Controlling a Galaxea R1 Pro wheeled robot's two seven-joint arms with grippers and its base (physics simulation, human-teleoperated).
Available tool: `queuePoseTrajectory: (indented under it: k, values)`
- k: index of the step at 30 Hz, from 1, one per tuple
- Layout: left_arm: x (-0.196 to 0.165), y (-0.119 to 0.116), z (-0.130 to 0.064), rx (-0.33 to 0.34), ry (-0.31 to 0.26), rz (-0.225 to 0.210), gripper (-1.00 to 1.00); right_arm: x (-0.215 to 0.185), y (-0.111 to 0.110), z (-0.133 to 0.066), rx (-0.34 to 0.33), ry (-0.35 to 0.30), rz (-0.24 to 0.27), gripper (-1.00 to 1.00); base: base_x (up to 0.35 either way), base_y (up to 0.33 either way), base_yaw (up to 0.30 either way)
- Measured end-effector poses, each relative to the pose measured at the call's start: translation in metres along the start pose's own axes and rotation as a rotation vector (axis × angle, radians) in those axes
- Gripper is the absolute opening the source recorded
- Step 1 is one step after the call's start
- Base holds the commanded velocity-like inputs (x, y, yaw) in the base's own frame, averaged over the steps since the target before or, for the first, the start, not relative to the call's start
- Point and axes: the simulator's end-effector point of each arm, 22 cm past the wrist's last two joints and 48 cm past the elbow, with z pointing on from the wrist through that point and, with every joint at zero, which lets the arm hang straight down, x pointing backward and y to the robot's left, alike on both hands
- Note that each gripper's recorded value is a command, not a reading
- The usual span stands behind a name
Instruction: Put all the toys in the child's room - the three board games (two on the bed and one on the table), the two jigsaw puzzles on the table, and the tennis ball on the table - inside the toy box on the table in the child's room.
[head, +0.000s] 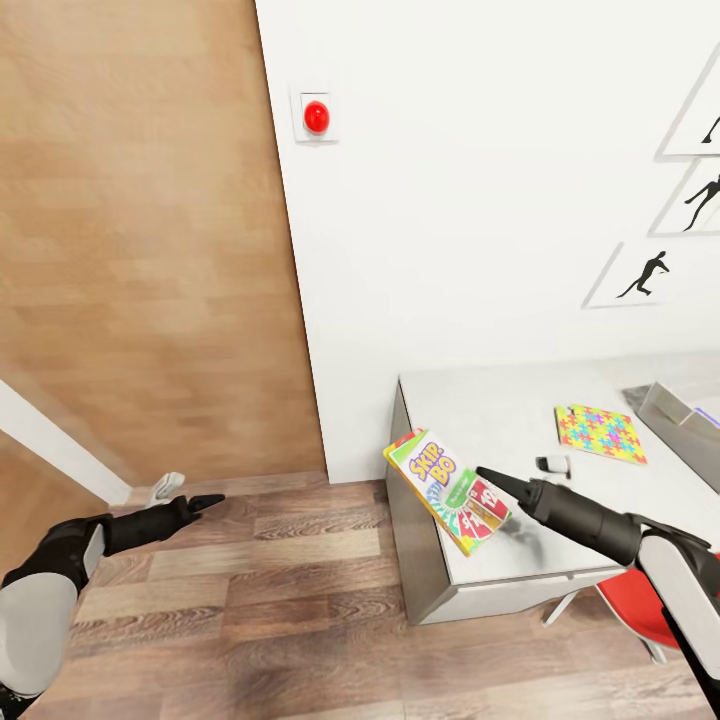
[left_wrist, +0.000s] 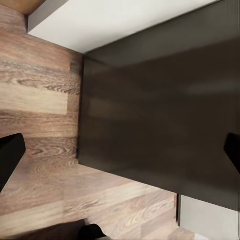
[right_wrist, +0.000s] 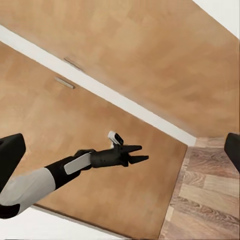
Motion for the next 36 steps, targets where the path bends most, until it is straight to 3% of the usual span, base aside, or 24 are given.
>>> queuePoseTrajectory:
  k: [3,8,16,21,28,36]
  values:
    - [0.003,-0.003,0.004,0.007,0.004,-0.004,1.0,-0.007,0.019,-0.001,-0.082,-0.029,-0.038,1.0,0.0,0.0,0.0]
    - [0.006,-0.008,0.009,0.017,0.01,-0.012,1.0,-0.01,0.036,-0.003,-0.156,-0.051,-0.07,1.0,0.0,0.0,0.0]
    - [0.01,-0.023,0.02,0.045,0.024,-0.029,1.0,-0.011,0.038,-0.004,-0.173,-0.054,-0.069,1.0,0.0,0.0,0.0]
    - [0.017,-0.047,0.041,0.082,0.04,-0.038,1.0,-0.012,0.042,-0.004,-0.186,-0.064,-0.076,1.0,0.0,0.0,0.0]
    - [0.036,-0.061,0.073,0.04,0.068,-0.044,1.0,-0.012,0.045,-0.002,-0.2,-0.075,-0.068,1.0,0.0,0.0,0.0]
    - [0.04,-0.073,0.084,0.054,0.06,-0.063,1.0,-0.014,0.047,-0.004,-0.222,-0.094,-0.037,1.0,0.0,0.0,0.0]
